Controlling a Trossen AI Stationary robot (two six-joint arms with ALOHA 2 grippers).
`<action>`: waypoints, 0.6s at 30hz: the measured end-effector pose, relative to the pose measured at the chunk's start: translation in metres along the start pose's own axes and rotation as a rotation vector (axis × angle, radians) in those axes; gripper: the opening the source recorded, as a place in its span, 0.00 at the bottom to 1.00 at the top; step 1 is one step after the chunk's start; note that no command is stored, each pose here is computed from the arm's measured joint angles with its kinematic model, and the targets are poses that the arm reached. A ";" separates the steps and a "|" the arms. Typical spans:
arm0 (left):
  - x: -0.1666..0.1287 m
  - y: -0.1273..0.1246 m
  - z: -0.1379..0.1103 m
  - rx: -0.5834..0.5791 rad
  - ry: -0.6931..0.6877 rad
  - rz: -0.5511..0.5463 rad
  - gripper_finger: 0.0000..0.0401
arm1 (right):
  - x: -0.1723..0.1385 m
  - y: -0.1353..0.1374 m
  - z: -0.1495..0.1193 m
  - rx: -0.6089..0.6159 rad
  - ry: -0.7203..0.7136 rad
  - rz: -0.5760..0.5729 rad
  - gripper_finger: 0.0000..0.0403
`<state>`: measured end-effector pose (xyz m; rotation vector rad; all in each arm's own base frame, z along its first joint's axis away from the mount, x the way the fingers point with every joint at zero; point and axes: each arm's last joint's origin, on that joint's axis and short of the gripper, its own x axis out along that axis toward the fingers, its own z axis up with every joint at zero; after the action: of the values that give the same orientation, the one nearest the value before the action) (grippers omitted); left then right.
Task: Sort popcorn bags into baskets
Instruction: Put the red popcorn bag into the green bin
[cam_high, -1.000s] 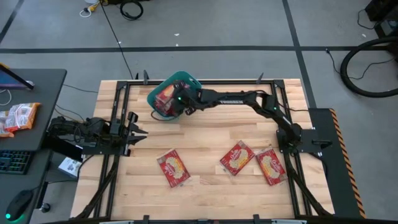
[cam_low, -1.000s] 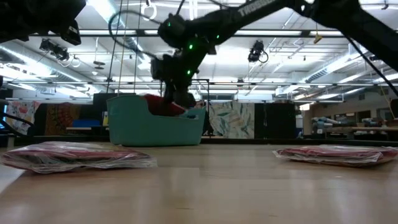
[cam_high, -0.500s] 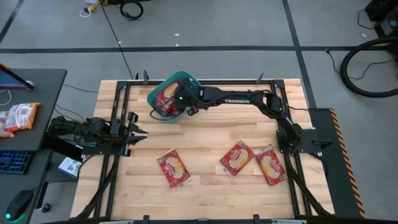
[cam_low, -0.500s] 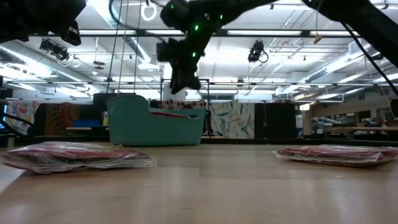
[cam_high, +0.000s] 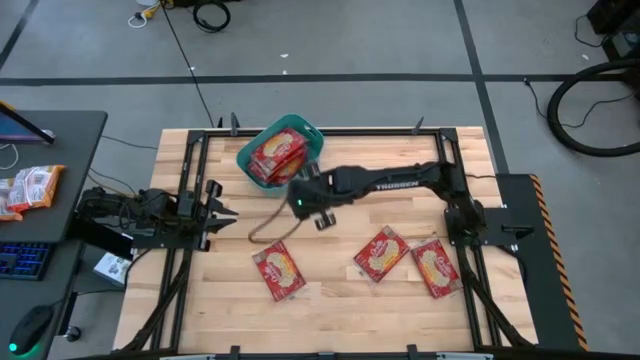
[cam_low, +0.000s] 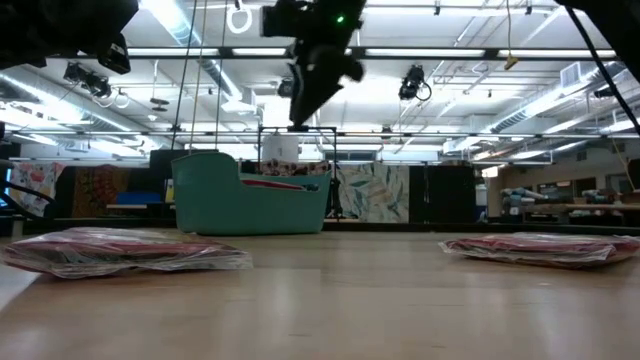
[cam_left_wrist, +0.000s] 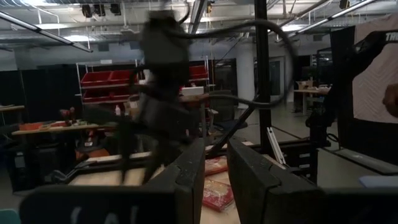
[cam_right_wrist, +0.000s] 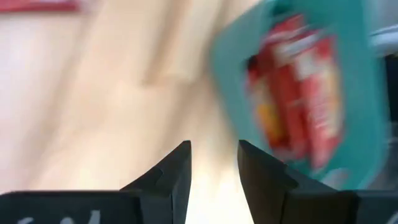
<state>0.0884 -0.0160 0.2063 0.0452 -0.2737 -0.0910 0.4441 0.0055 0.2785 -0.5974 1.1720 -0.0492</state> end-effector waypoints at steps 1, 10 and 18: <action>0.000 0.000 0.000 0.000 0.004 0.000 0.18 | -0.003 0.009 0.000 0.007 0.022 0.035 0.33; 0.000 0.000 -0.001 0.001 0.006 0.000 0.18 | -0.030 0.077 -0.003 0.091 0.169 0.333 0.33; 0.000 0.000 0.000 -0.008 0.002 0.000 0.18 | -0.017 0.124 -0.021 0.132 0.345 0.462 0.36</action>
<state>0.0884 -0.0161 0.2061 0.0375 -0.2716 -0.0924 0.3857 0.1075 0.2300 -0.1927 1.6051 0.1690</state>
